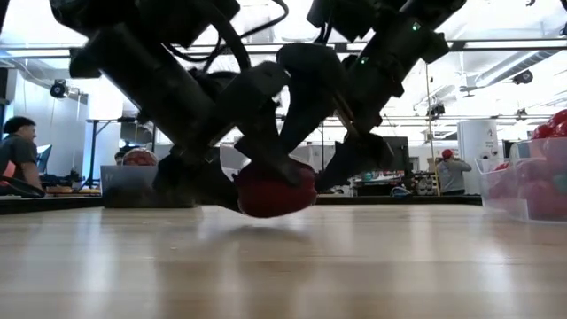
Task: Sort produce into baskets
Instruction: Put the apple into the top black bin
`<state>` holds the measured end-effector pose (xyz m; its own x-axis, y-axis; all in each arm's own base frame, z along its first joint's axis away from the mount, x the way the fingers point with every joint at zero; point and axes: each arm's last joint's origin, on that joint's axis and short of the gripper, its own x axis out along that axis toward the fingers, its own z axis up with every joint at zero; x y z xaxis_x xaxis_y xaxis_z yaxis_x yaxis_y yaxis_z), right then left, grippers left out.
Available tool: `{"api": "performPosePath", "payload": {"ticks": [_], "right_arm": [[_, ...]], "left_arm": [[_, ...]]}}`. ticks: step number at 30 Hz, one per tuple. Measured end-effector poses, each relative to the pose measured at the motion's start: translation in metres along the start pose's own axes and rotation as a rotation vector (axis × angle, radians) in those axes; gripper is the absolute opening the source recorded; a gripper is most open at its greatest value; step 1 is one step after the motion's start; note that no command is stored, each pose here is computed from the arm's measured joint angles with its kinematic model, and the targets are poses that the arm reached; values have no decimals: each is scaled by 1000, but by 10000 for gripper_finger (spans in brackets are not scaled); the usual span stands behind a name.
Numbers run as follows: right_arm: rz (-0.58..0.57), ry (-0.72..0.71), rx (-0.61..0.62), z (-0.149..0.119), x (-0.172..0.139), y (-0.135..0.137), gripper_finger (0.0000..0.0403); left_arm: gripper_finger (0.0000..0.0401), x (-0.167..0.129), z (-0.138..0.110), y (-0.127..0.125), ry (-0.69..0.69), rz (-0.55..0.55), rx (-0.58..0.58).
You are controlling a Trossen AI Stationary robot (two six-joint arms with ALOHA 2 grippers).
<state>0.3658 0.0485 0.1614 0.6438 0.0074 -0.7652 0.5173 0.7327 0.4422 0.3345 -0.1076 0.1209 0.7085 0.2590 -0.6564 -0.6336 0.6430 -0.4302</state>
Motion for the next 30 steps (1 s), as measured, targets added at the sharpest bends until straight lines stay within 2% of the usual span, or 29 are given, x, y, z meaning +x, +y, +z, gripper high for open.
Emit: {"api": "performPosePath", "payload": {"ticks": [7, 10, 14, 19, 24, 27, 30], "right_arm": [[15, -66, -18, 15, -30, 10, 384], [-36, -132, -43, 26, -53, 15, 384], [-104, -199, -46, 37, -88, 20, 384], [-71, -239, -44, 28, -116, 31, 384], [-86, -273, -11, 4, -116, 42, 384], [-76, -246, 31, -11, -108, 50, 384], [-60, -201, 43, -30, -101, 59, 384]], "left_arm": [[326, -38, 9, 3, 14, 104, 97], [326, -60, 25, 10, -21, 174, 141], [325, -94, 63, 27, -112, 279, 168], [325, -130, 121, 70, -214, 482, 185], [325, -136, 183, 128, -208, 691, 231], [325, -133, 206, 165, -155, 794, 176], [325, -126, 218, 196, -90, 834, 63]]}}
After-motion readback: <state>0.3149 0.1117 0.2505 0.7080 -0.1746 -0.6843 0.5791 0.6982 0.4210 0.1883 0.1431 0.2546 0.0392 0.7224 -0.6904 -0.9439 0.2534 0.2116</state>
